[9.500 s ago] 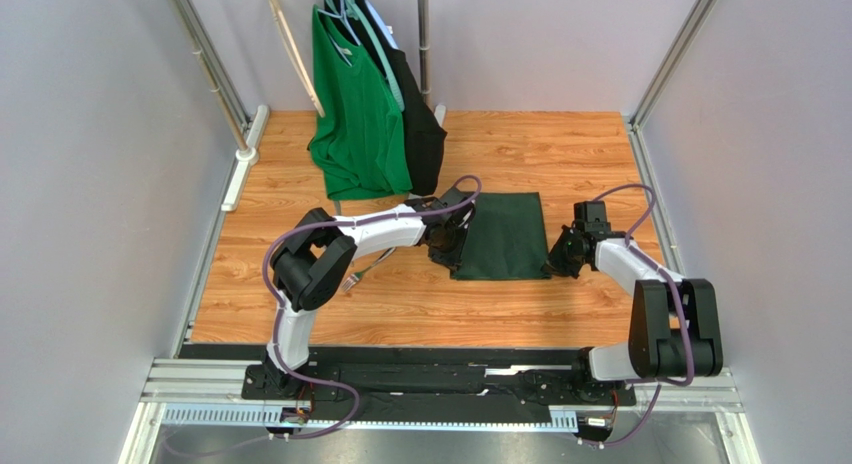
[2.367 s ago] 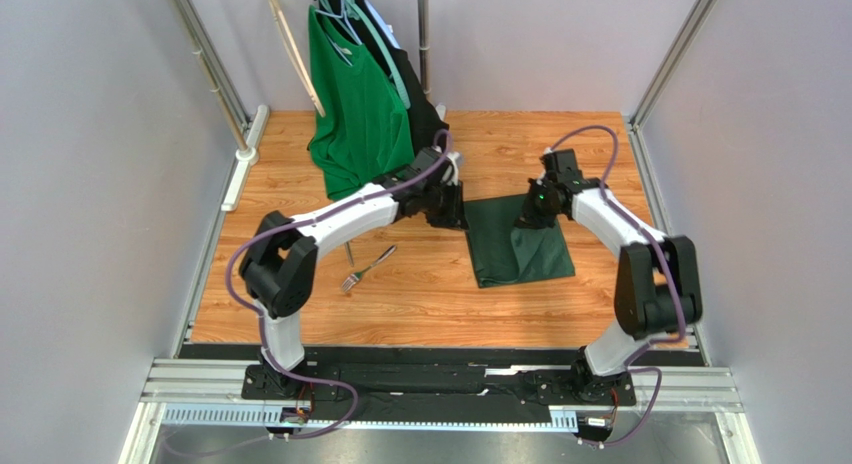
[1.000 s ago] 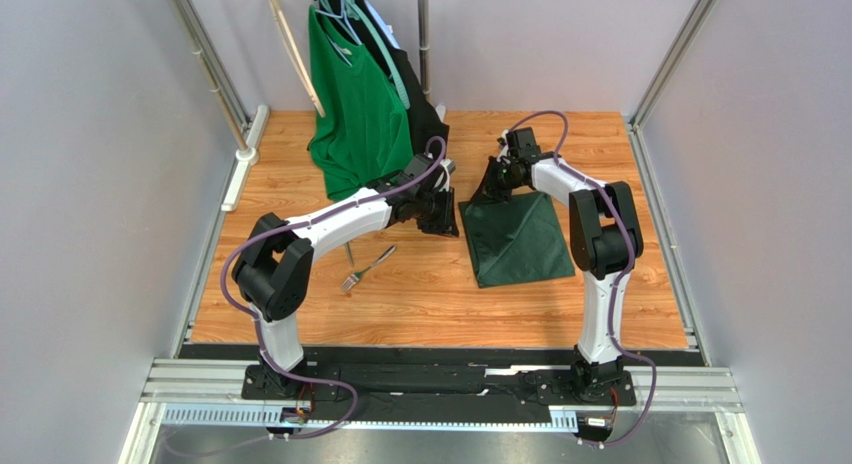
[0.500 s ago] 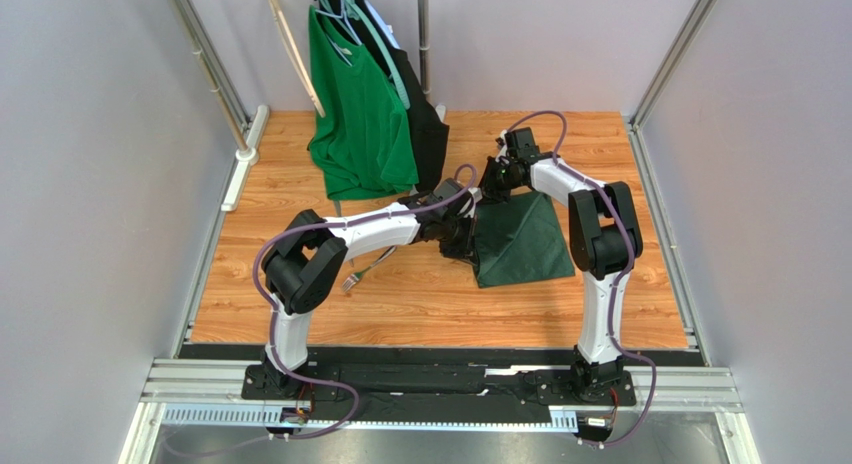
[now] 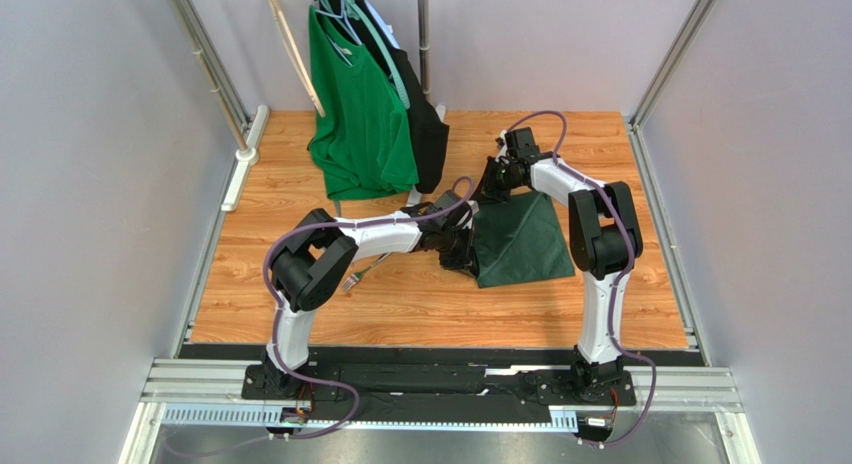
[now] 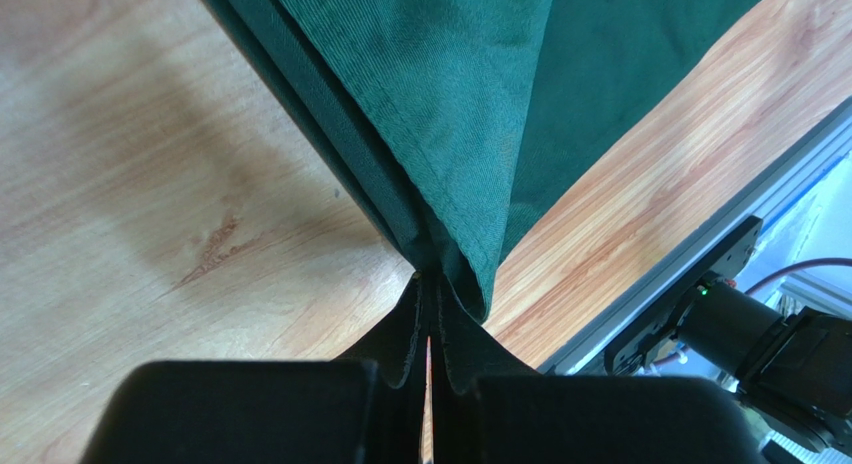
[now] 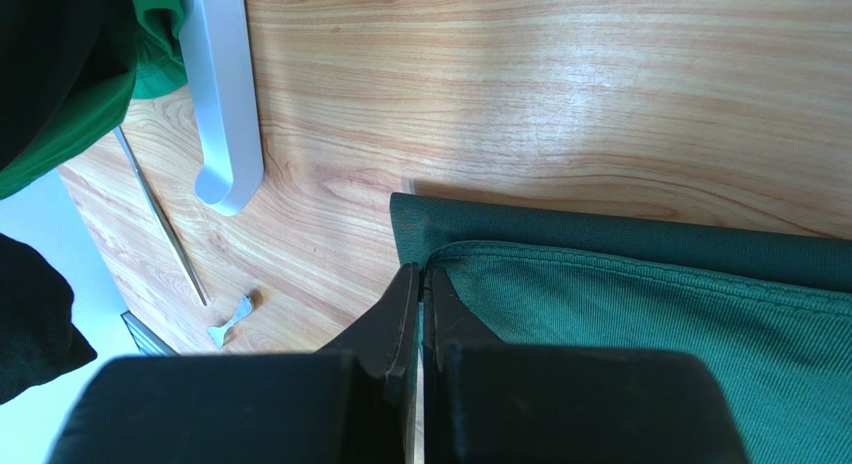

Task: Fold the napkin into a case and place the utensils inside
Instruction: Fold the upper triangle-folded napkin at the center of the board.

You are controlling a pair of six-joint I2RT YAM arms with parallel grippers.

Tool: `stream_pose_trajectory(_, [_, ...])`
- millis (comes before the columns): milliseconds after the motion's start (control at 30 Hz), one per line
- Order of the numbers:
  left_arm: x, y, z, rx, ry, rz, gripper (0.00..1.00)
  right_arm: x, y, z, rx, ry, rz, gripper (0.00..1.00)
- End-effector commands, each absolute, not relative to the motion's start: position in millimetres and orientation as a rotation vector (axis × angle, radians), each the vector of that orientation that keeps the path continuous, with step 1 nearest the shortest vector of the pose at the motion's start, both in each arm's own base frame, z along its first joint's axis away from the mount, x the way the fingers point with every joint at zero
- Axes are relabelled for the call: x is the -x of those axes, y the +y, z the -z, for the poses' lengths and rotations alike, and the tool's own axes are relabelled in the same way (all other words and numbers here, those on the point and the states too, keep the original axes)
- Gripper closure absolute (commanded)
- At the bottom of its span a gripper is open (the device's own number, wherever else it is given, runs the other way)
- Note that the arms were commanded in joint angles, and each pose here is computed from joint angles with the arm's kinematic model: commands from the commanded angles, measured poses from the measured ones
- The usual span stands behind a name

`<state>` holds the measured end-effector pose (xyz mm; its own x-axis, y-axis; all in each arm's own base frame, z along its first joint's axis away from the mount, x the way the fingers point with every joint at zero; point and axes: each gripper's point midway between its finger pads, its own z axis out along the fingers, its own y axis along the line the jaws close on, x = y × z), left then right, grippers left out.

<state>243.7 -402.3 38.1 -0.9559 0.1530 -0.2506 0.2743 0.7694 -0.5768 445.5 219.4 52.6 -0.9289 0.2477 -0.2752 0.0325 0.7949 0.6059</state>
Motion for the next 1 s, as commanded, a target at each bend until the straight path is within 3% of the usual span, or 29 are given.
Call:
stream_pose_trajectory(0, [-235, -413, -42, -0.342, 2.749, 1.041, 1.00, -453, 225, -67, -0.192, 2.592, -0.916, 1.00])
stream_pose_trajectory(300, [-228, -416, -50, -0.386, 2.694, 1.031, 1.00, -451, 222, -60, -0.212, 2.608, -0.898, 1.00])
stream_pose_trajectory(467, [-228, -409, -41, -0.387, 2.729, 0.943, 1.00, -450, 222, -63, -0.224, 2.603, -0.906, 1.00])
stream_pose_trajectory(633, [-243, -394, -69, -0.390, 2.665, 0.815, 1.00, -449, 221, -69, -0.218, 2.593, -0.912, 0.99])
stream_pose_trajectory(967, [-245, -396, -64, -0.261, 2.766, 0.971, 1.00, -447, 217, -81, -0.242, 2.571, -0.923, 1.00])
